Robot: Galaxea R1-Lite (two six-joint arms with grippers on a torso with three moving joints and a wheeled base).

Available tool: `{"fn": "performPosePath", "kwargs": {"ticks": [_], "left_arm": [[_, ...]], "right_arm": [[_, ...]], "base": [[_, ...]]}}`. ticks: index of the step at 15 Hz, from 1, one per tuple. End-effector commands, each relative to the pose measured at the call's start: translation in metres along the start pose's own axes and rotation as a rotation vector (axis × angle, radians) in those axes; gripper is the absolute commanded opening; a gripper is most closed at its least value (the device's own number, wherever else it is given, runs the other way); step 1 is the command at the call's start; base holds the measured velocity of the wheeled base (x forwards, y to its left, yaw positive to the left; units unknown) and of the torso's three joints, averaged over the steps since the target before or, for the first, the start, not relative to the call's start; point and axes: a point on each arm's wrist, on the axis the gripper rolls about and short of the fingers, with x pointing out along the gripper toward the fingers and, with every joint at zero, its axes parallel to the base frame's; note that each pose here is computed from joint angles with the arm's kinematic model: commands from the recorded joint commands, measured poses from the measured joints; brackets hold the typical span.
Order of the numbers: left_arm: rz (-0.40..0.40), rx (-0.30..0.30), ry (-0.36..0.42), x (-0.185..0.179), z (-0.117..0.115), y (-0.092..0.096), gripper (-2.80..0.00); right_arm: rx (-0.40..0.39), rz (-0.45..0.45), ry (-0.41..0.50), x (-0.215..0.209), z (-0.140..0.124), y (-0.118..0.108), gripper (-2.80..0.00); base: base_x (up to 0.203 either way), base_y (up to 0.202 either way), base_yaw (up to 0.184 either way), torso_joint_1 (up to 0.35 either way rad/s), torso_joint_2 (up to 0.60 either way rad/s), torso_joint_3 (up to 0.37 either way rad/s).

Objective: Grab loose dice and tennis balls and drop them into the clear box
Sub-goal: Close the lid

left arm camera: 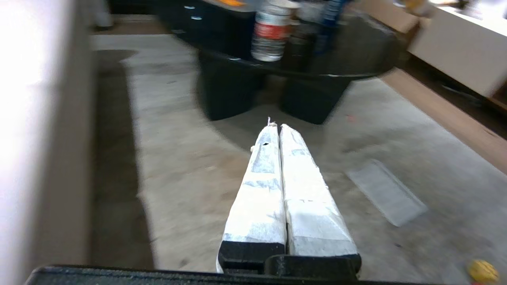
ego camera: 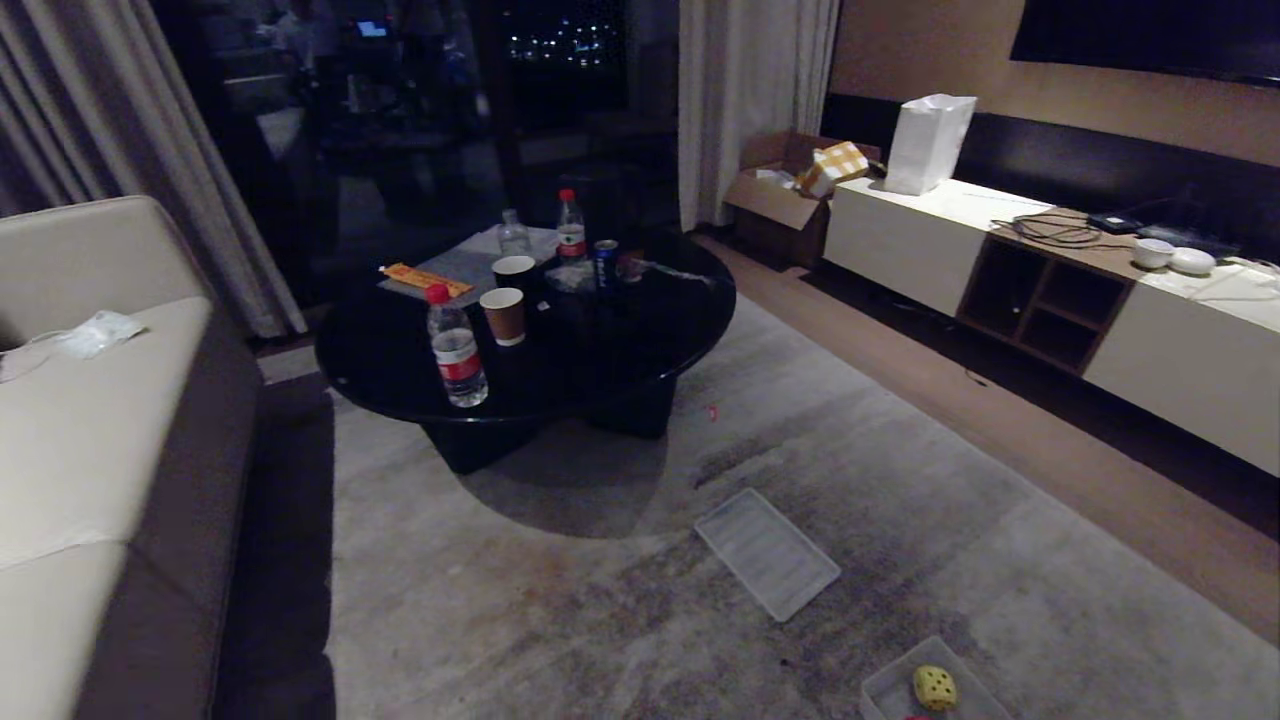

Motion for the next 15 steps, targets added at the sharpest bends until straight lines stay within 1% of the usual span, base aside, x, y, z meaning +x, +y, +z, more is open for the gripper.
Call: {"fn": "performPosePath", "kwargs": {"ticks": [1, 11, 13, 15], "left_arm": [[0.001, -0.001, 0.001, 0.0001, 0.0001, 0.0000, -2.80], [0.001, -0.003, -0.001, 0.0000, 0.0000, 0.0000, -2.80], [0.001, -0.003, 0.001, 0.0001, 0.0001, 0.0000, -2.80], [0.001, -0.003, 0.001, 0.0001, 0.0001, 0.0000, -2.80]], "right_arm": [[0.000, 0.001, 0.002, 0.0001, 0.0000, 0.0000, -2.80], [0.000, 0.001, 0.002, 0.0001, 0.0000, 0.0000, -2.80], [0.000, 0.001, 0.001, 0.0001, 0.0000, 0.0000, -2.80], [-0.001, 0.001, 0.002, 0.0001, 0.0000, 0.0000, -2.80]], "base": [[0.000, -0.008, 0.161, 0.003, 0.00, 0.002], [0.000, -0.008, 0.159, 0.003, 0.00, 0.002], [0.002, -0.001, 0.080, 0.002, 0.00, 0.007], [0.000, 0.000, 0.000, 0.000, 0.00, 0.000]]}}
